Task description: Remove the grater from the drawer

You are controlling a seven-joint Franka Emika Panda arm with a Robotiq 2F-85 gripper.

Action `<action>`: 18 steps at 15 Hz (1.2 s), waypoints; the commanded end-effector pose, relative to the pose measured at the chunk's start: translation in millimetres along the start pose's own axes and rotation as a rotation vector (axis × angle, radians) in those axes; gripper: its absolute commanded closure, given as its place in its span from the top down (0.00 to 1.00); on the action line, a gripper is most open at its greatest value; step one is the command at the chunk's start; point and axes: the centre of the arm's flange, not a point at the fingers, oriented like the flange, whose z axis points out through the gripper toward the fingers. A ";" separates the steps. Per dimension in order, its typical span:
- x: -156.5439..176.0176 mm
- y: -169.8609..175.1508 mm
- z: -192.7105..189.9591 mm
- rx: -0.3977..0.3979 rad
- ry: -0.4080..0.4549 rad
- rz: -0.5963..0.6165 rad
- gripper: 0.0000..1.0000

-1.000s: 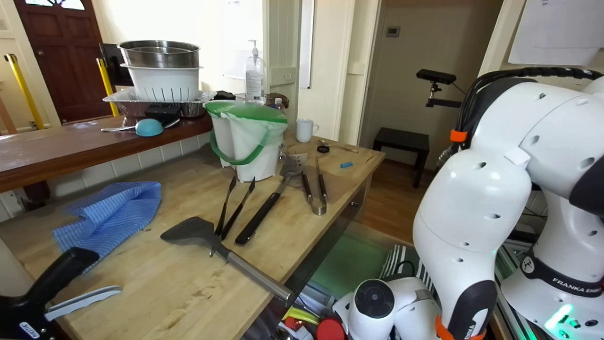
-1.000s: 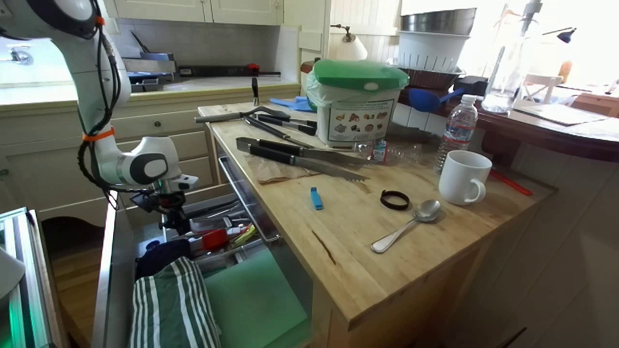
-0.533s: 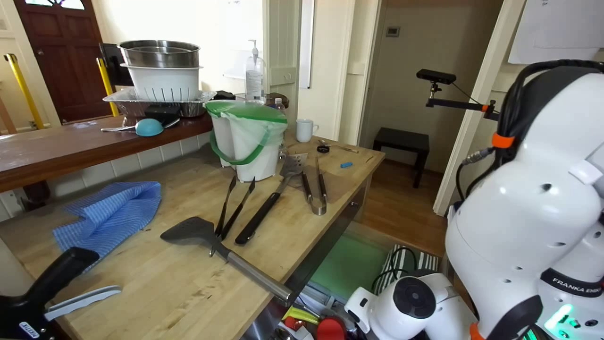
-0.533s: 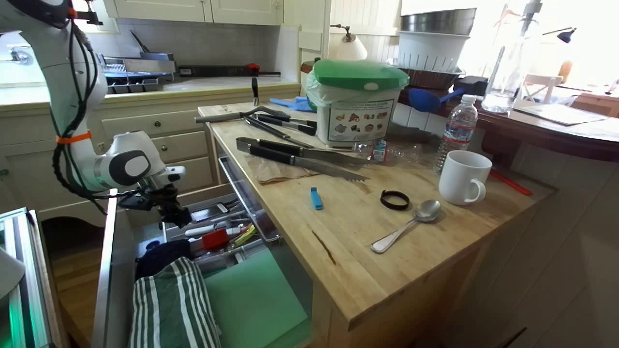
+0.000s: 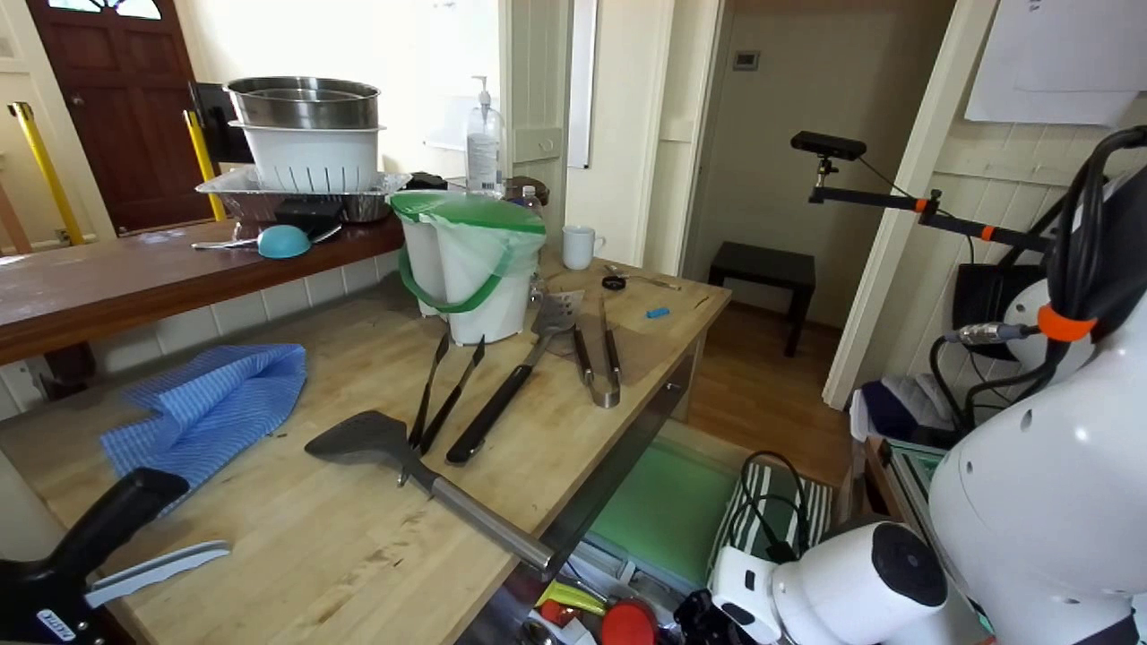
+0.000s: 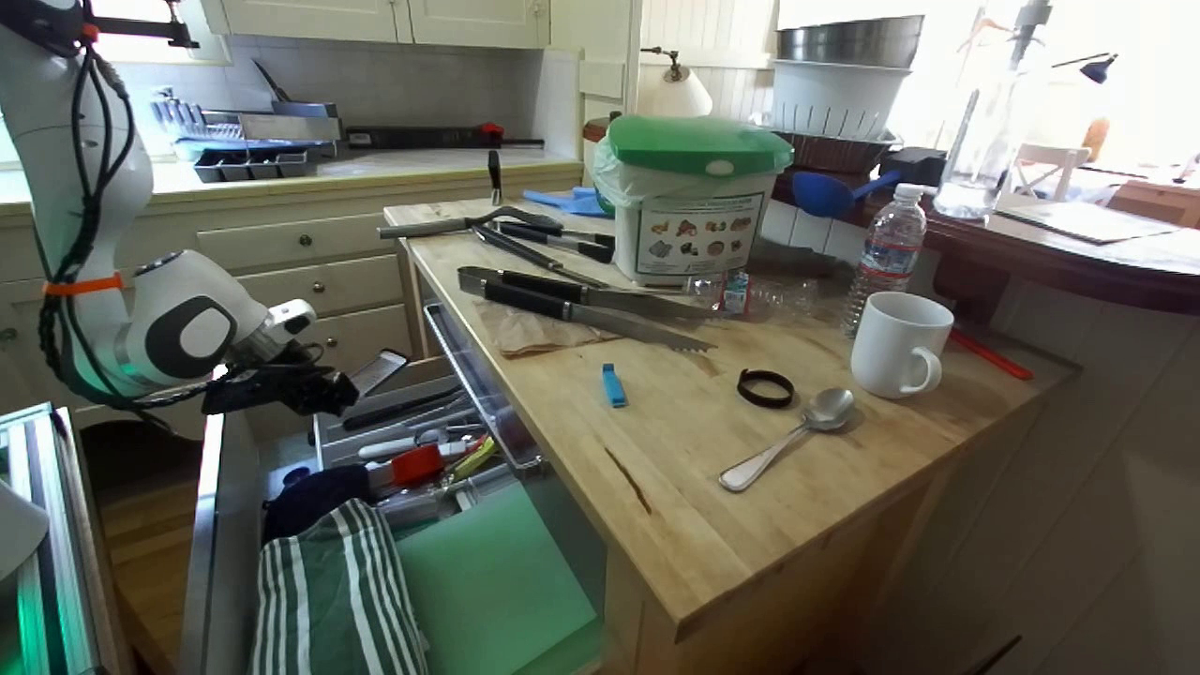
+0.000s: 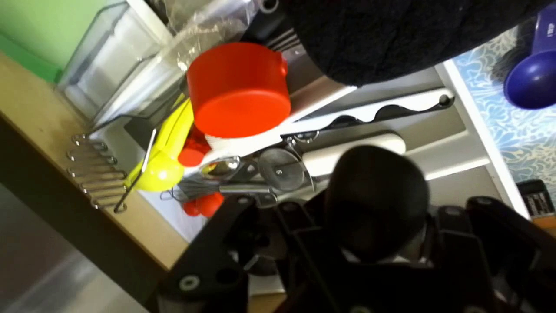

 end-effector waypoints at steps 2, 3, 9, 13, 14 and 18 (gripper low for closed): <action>12.3 10.0 -18.2 0.036 0.085 -0.127 0.00; 18.5 13.7 -20.4 0.038 0.079 -0.136 0.00; 55.3 53.9 -54.1 -0.062 0.005 -0.147 0.00; 56.4 67.8 -42.5 -0.075 -0.013 -0.113 0.00; 60.4 68.0 -47.2 -0.075 -0.017 -0.107 0.00; 59.2 64.4 -51.0 -0.073 -0.020 -0.108 0.00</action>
